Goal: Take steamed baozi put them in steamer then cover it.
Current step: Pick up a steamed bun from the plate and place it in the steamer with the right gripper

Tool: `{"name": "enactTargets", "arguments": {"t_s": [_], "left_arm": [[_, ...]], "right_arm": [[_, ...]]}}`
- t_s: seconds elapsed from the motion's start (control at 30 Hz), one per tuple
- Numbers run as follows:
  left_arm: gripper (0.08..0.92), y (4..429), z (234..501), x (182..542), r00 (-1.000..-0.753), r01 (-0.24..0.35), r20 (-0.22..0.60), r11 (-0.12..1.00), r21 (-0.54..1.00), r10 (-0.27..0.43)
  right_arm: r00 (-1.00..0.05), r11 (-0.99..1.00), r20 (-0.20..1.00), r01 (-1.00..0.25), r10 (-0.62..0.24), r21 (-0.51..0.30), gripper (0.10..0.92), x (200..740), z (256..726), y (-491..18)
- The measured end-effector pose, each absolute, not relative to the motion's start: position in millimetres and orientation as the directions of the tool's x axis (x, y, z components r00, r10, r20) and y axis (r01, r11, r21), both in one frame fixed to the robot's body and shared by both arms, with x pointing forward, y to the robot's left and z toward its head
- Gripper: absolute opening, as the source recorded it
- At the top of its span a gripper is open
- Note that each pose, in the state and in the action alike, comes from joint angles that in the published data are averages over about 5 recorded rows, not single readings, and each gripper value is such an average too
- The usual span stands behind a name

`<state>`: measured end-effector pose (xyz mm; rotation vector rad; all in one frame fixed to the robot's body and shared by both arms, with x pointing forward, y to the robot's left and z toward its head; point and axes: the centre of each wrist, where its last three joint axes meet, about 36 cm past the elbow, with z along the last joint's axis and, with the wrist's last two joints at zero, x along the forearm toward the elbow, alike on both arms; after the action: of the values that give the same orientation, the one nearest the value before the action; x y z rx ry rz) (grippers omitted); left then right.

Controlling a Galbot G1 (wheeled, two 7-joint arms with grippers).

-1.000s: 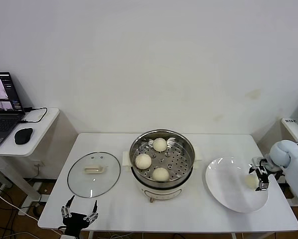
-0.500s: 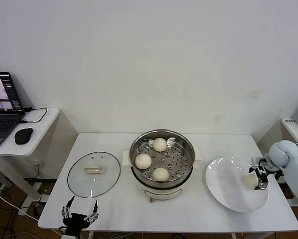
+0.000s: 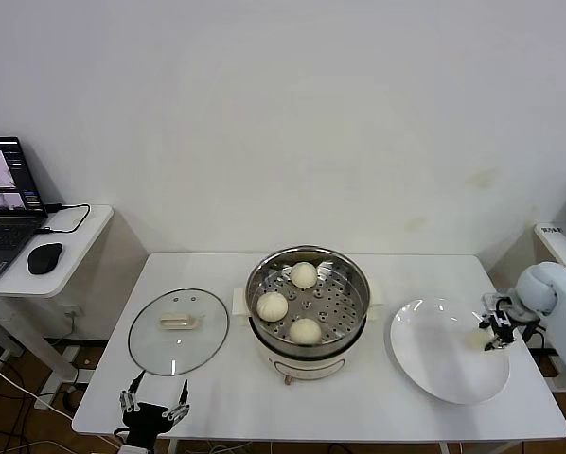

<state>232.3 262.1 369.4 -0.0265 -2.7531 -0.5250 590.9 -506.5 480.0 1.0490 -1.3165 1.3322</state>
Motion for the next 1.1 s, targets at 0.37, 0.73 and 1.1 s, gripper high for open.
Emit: {"name": "enactTargets", "arguments": {"t_s": [0.37,0.73,1.1], "left_arm": [[0.823,262.6,372.8,236.4,-0.952,0.078,0.302,0.922,0.378,-0.043],[0.823,270.3,383.8,236.3,-0.956,0.081,0.29,0.913,0.4,-0.042],[0.823,276.6,394.9,245.0,-0.967,0.068,0.251,0.913,0.403,-0.039]], "right_arm": [[-0.236,0.009,0.971,-0.972,-0.028,-0.236,0.484,611.5,562.6,-472.3],[-0.255,-0.043,0.951,-0.963,-0.173,-0.266,0.492,650.6,634.8,-388.8],[-0.199,-0.141,0.946,-0.961,-0.258,-0.24,0.492,682.0,680.8,-280.2]]}}
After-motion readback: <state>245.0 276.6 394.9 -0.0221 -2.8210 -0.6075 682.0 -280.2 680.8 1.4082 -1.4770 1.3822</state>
